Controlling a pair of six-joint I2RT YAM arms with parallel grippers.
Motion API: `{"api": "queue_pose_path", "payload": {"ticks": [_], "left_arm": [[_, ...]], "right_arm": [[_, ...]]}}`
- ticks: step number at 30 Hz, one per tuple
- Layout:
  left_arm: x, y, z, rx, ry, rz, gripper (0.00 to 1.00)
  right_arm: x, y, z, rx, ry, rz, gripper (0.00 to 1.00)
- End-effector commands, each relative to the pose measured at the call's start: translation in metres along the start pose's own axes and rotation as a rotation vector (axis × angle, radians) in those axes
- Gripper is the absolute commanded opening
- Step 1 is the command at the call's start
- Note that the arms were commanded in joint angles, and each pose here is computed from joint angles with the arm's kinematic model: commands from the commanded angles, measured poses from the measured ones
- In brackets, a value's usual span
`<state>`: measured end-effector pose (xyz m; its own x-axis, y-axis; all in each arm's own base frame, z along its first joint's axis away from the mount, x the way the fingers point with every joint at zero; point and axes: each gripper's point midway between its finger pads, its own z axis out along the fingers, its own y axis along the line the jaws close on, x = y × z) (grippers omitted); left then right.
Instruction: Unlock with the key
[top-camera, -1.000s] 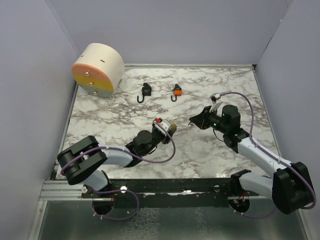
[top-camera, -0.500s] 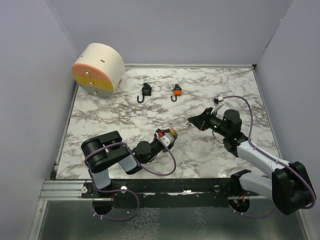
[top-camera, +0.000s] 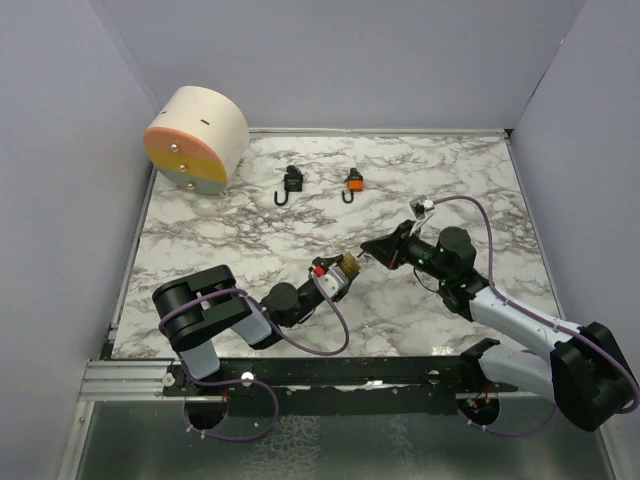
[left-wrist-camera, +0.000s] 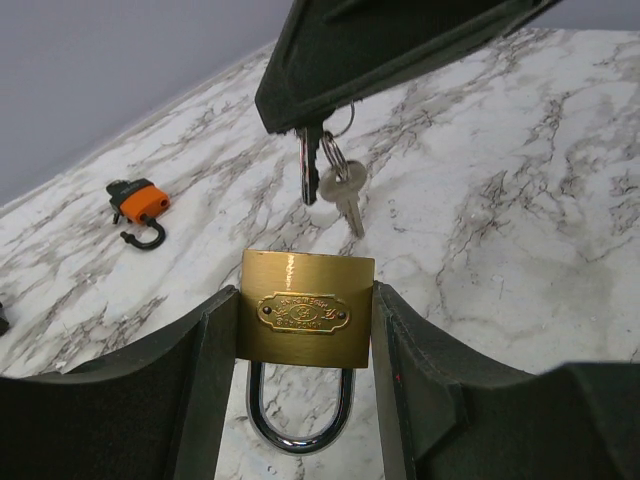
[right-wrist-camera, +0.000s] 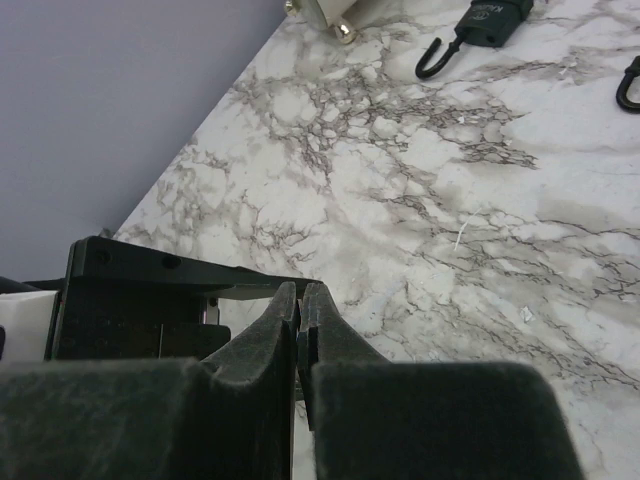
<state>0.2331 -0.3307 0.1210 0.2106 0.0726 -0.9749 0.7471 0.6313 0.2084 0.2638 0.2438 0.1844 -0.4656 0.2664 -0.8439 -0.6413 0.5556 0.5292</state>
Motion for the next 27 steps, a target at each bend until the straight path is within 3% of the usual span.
{"api": "queue_pose_path", "payload": {"ticks": [1, 27], "left_arm": [[-0.089, 0.010, -0.004, -0.030, -0.317, -0.029, 0.00], [-0.102, 0.008, -0.009, -0.027, -0.349, 0.023, 0.00]], "right_arm": [[-0.011, 0.009, 0.002, -0.007, -0.060, -0.032, 0.01], [-0.003, 0.022, 0.001, -0.038, -0.046, -0.013, 0.01]]}}
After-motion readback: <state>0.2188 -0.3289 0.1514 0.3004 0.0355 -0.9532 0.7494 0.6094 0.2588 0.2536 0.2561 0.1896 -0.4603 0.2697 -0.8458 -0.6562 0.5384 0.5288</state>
